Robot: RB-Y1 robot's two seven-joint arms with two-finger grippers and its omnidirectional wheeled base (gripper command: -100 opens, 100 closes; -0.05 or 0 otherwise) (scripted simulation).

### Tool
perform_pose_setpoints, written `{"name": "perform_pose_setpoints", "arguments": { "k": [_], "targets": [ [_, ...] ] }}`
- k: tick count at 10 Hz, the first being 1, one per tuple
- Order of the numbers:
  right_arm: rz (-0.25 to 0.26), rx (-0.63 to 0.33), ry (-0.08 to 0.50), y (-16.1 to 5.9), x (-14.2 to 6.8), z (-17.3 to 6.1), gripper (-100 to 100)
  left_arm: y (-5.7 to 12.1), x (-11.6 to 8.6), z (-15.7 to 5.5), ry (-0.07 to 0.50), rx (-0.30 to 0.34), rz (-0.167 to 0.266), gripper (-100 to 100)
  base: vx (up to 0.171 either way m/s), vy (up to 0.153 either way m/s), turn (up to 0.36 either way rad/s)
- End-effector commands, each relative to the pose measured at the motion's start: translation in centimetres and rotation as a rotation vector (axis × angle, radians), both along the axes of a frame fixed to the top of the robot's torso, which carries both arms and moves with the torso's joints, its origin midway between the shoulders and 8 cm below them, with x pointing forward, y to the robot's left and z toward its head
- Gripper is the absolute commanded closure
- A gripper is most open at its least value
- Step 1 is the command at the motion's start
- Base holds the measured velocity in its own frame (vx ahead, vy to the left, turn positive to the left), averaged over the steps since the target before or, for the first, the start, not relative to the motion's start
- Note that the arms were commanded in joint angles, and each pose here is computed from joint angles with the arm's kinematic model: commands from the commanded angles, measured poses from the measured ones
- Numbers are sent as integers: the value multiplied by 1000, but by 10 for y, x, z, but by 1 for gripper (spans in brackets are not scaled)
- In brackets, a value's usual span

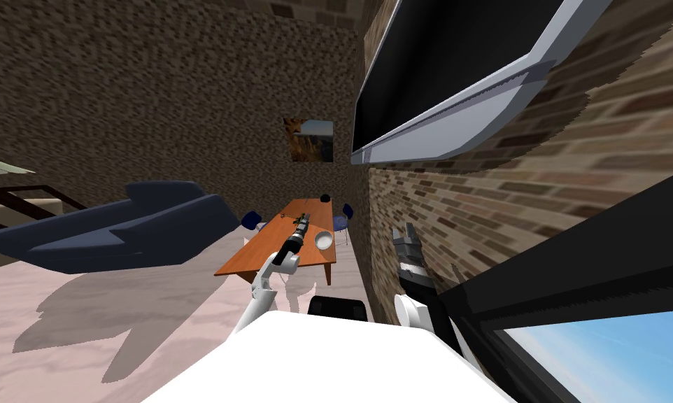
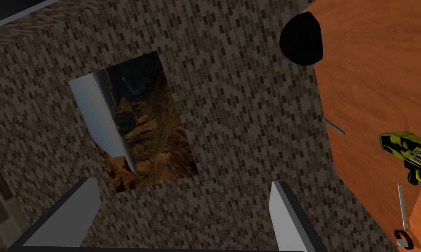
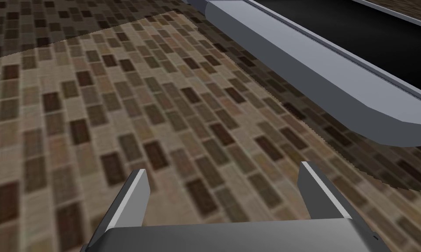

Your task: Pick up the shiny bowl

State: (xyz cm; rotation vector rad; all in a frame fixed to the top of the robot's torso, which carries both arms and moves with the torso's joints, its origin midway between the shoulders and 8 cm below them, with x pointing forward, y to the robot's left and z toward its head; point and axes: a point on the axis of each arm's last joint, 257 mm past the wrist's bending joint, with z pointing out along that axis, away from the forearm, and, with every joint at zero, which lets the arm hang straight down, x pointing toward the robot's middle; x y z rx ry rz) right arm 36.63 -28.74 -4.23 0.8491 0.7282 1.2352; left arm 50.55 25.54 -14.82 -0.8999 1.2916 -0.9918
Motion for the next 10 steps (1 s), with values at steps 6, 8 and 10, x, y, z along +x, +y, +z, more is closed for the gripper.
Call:
{"name": "perform_pose_setpoints", "arguments": {
  "k": [6,8,10],
  "targets": [
    [0,0,0,0,0,0,0,0,24,-44,168,23,13,-100,4,-5,-24],
    [0,0,0,0,0,0,0,1,23,-51,198,23,17,-100,4,-4,-14],
    [0,0,0,0,0,0,0,3,29,-69,268,32,23,-100,7,-9,-32]
  ]
}}
